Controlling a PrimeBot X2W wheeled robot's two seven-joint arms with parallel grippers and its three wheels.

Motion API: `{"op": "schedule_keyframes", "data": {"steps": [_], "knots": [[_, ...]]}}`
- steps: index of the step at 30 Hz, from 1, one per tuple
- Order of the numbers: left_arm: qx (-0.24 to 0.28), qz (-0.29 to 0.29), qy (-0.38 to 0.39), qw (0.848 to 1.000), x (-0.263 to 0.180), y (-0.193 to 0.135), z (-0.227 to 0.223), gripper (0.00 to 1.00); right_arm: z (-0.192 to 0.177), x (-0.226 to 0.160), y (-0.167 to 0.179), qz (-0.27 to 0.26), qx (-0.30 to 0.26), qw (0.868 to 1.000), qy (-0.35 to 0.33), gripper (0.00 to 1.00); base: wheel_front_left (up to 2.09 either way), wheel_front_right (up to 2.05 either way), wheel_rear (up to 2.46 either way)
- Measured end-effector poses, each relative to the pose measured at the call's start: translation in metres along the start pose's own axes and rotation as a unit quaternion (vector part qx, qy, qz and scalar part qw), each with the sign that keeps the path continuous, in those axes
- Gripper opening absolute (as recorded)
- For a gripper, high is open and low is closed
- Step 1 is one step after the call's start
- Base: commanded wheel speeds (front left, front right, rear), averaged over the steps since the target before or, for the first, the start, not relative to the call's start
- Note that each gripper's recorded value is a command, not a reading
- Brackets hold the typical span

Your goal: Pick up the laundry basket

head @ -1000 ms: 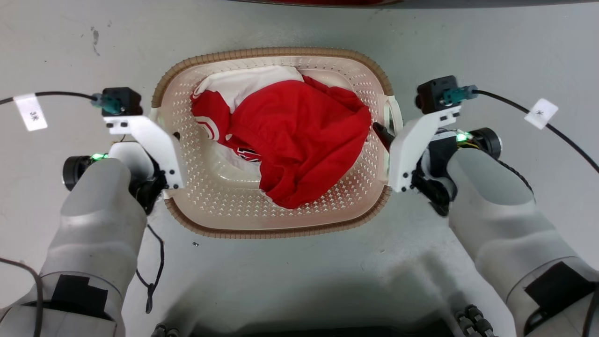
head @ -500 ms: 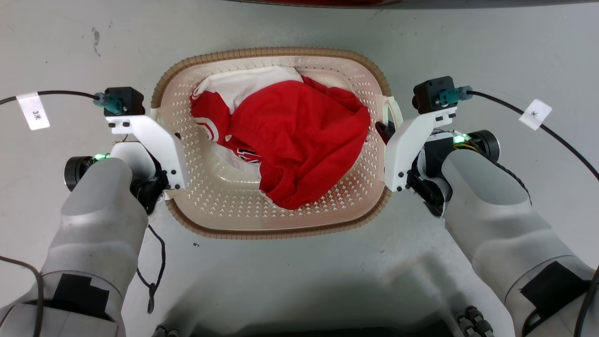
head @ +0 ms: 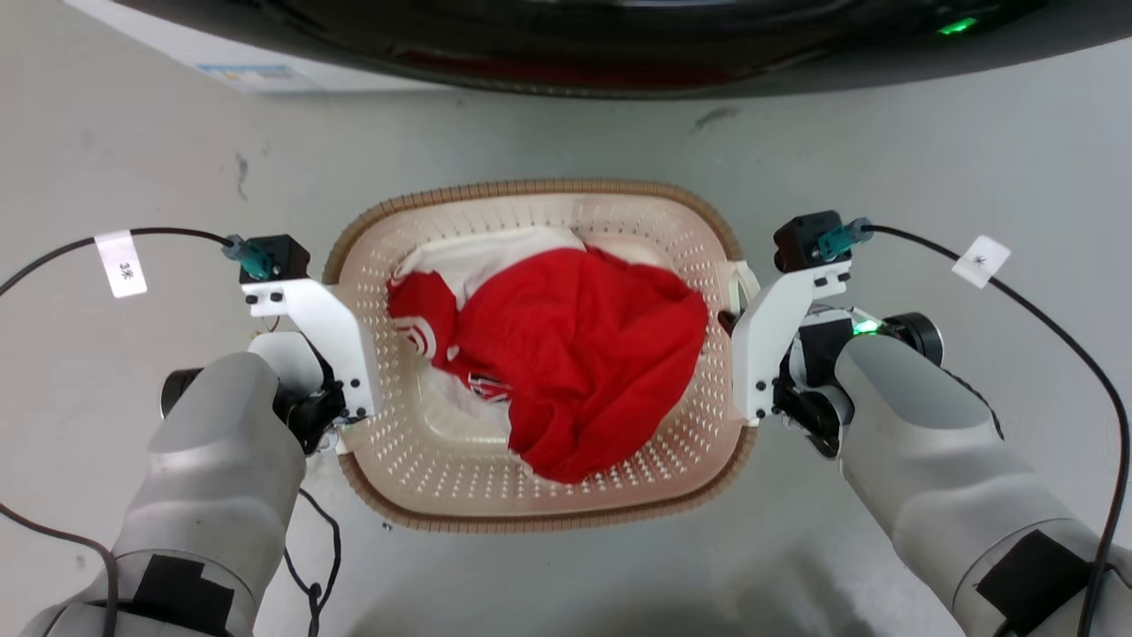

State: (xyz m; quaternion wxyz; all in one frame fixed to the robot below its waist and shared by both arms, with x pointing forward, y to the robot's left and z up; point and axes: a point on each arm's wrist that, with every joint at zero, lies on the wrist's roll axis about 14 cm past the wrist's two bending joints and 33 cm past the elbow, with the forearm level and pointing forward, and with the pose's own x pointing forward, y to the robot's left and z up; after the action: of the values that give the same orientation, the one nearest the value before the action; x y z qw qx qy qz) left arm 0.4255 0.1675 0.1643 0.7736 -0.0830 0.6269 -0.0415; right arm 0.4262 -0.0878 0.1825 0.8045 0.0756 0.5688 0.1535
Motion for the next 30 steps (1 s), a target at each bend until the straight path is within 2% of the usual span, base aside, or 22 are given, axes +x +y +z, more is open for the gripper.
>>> {"op": "schedule_keyframes", "data": {"steps": [8,22,30], "knots": [[0.009,-0.008,-0.004,1.000,-0.038,-0.012,0.013,0.00,0.008,-0.037,0.007,-0.006,-0.011,1.000,0.002,0.00,0.00,0.00,0.00],[0.027,-0.024,-0.031,0.999,-0.096,-0.036,0.016,0.00,0.006,-0.099,0.014,-0.021,0.007,1.000,-0.001,0.00,0.00,0.00,0.00],[0.041,-0.031,-0.060,0.997,-0.124,-0.049,0.016,0.00,0.008,-0.130,0.014,-0.029,0.015,0.999,-0.024,0.00,0.00,0.00,0.00]]}}
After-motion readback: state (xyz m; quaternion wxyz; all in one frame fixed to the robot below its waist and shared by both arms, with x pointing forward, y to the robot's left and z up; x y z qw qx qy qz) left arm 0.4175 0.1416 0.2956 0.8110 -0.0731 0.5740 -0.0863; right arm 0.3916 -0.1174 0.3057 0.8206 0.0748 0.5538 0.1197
